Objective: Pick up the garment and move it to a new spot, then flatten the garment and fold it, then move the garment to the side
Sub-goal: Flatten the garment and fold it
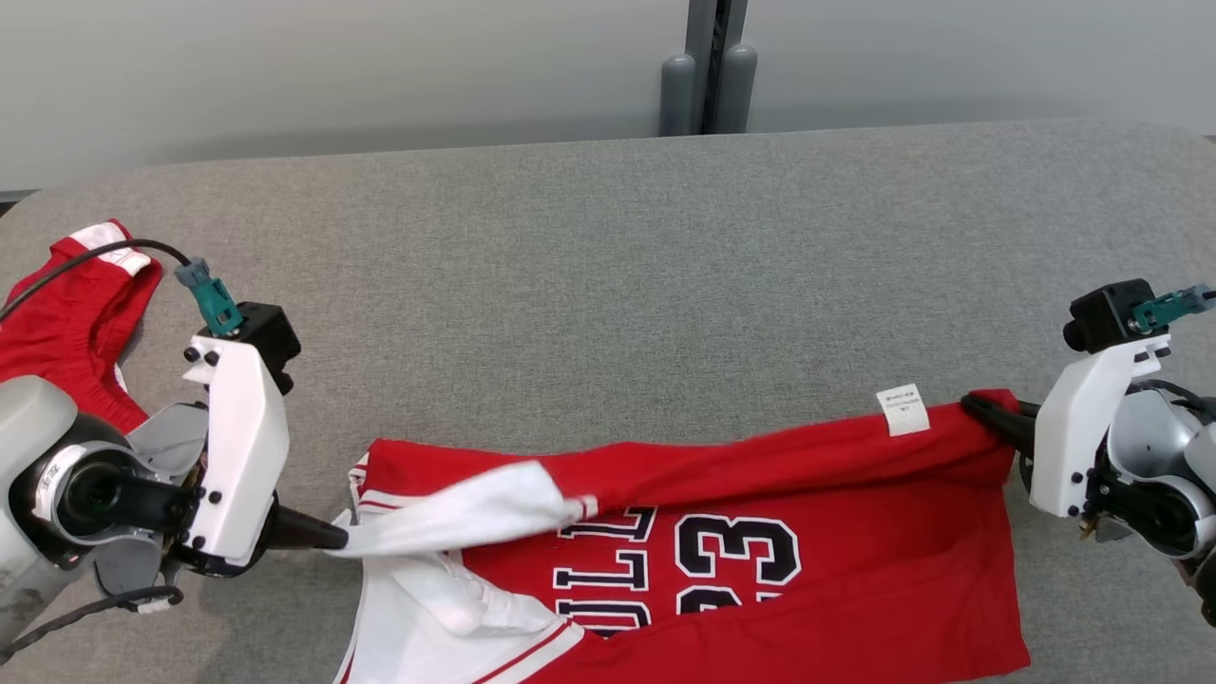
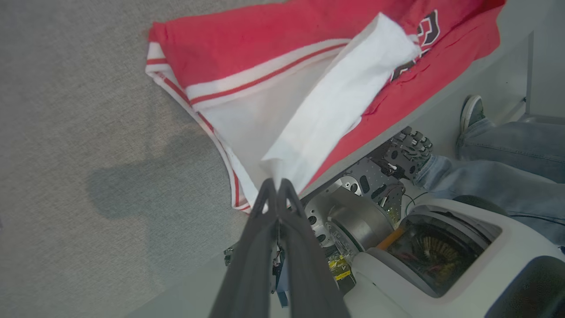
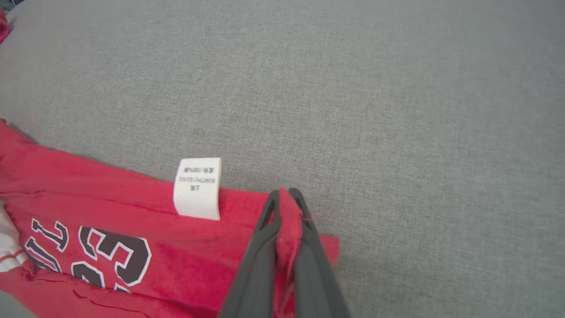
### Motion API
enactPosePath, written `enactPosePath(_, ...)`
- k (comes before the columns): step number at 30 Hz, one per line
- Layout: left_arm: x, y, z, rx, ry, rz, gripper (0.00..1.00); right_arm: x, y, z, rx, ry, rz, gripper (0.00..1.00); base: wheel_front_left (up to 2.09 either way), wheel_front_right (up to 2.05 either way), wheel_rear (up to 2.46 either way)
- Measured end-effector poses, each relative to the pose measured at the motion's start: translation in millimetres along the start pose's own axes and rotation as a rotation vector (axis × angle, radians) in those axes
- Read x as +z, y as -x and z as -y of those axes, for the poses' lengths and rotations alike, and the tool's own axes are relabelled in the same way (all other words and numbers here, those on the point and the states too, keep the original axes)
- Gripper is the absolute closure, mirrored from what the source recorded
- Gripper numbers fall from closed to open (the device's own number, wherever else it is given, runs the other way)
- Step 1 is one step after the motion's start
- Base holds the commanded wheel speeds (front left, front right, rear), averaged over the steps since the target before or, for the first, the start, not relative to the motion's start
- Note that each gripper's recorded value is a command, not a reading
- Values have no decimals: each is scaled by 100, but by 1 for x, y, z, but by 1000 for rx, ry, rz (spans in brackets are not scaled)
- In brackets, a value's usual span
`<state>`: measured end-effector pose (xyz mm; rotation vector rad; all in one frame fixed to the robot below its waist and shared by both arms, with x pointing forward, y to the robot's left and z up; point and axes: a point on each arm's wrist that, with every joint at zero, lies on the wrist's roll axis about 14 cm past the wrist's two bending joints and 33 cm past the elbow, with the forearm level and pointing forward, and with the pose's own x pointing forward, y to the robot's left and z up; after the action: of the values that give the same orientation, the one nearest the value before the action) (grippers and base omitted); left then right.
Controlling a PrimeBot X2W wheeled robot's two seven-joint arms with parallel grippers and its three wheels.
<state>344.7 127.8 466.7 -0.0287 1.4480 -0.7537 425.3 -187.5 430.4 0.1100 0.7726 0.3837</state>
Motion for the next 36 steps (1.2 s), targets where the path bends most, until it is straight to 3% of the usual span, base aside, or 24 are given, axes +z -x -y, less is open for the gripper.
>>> enactPosePath(27, -21, -15, 8, -37, 25, -100, 100, -45, 4, 2, 28, -69, -290, 100, 0, 0, 0)
enactPosePath(28, -21, -15, 8, -38, 25, -102, 100, -45, 4, 2, 27, -68, -291, 90, 0, 0, 0)
enactPosePath(29, -21, -15, 9, -38, 25, -103, 100, -45, 4, 3, 24, -69, -292, 62, 0, 0, 0)
enactPosePath(30, -22, -16, 9, -39, 25, -103, 80, -46, 4, 4, 21, -72, -294, 35, 0, 0, 0)
enactPosePath(31, -22, -16, 9, -41, 25, -103, 68, -46, 4, 5, 18, -74, -296, 2, 0, 0, 0)
enactPosePath(33, -22, -17, 10, -42, 26, -101, 42, -47, 3, 4, 17, -75, -298, 0, 0, 0, 0)
enactPosePath(34, -23, -18, 10, -42, 27, -103, 9, -47, 3, 4, 16, -76, -299, 0, 0, 0, 0)
enactPosePath(35, -25, -19, 9, -43, 30, -109, 1, -47, 3, 5, 14, -76, -299, 0, 0, 0, 0)
enactPosePath(36, -27, -20, 10, -43, 32, -115, 0, -47, 4, 5, 12, -75, -298, 0, 0, 0, 0)
